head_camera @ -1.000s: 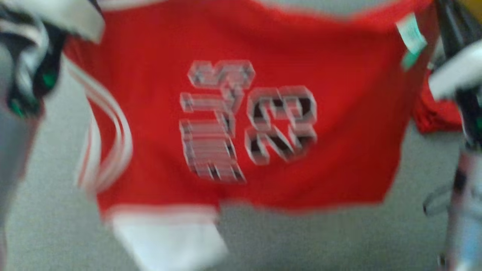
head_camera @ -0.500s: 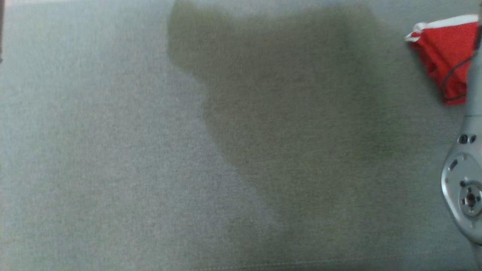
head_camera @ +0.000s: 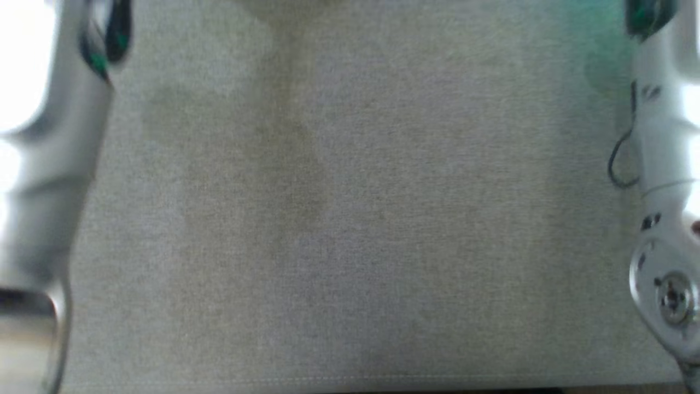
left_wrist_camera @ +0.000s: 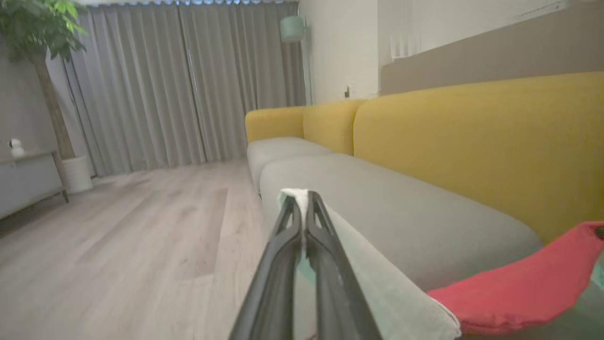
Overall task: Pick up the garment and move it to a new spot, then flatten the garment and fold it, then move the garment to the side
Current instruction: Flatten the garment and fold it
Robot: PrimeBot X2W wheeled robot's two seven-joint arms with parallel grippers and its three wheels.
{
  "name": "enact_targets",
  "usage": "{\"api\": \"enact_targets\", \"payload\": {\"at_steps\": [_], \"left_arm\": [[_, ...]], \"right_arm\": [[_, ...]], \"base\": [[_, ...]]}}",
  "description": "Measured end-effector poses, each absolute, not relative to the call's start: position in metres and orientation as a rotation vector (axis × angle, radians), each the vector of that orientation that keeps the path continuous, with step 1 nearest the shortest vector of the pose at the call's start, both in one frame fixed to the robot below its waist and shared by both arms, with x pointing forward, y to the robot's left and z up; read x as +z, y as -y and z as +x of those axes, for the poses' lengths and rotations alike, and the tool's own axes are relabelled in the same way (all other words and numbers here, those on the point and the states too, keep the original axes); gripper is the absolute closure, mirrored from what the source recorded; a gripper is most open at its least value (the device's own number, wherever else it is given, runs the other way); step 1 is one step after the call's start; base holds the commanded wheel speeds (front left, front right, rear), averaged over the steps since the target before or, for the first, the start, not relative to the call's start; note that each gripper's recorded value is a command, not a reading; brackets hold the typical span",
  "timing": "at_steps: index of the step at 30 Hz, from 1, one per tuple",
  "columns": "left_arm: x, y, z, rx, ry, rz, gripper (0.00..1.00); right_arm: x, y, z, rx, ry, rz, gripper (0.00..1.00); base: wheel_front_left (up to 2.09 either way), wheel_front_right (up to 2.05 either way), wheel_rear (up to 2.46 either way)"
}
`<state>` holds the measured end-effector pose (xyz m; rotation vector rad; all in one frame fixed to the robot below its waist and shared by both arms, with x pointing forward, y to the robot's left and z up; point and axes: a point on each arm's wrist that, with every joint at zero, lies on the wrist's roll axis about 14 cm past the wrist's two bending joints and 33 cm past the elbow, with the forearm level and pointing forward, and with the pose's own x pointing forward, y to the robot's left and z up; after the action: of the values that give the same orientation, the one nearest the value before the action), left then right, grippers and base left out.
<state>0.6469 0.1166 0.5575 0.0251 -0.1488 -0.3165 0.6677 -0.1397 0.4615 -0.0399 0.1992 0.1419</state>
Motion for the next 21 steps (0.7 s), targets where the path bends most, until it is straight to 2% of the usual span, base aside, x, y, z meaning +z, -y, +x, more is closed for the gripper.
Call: {"api": "enact_targets", "payload": {"at_steps": [5,11,21], "left_arm": [[0.500,-0.130,0.614,-0.279,0.054,-0.052,1.00],[0.513,-0.128,0.579,-0.268,0.097,-0.134,1.00],[0.516,-0.128,0.466,-0.227,0.047,-0.236,1.00]], "right_arm": [[0.405,0.130,0.640,0.165,-0.274,0.000,1.00],[0.419,0.129,0.625,0.169,-0.206,0.032,1.00],[0.428,0.146,0.538,0.111,-0.185,0.146,1.00]], "base": [[0.00,0.00,0.00],[0.00,0.00,0.00],[0.00,0.00,0.00]]}}
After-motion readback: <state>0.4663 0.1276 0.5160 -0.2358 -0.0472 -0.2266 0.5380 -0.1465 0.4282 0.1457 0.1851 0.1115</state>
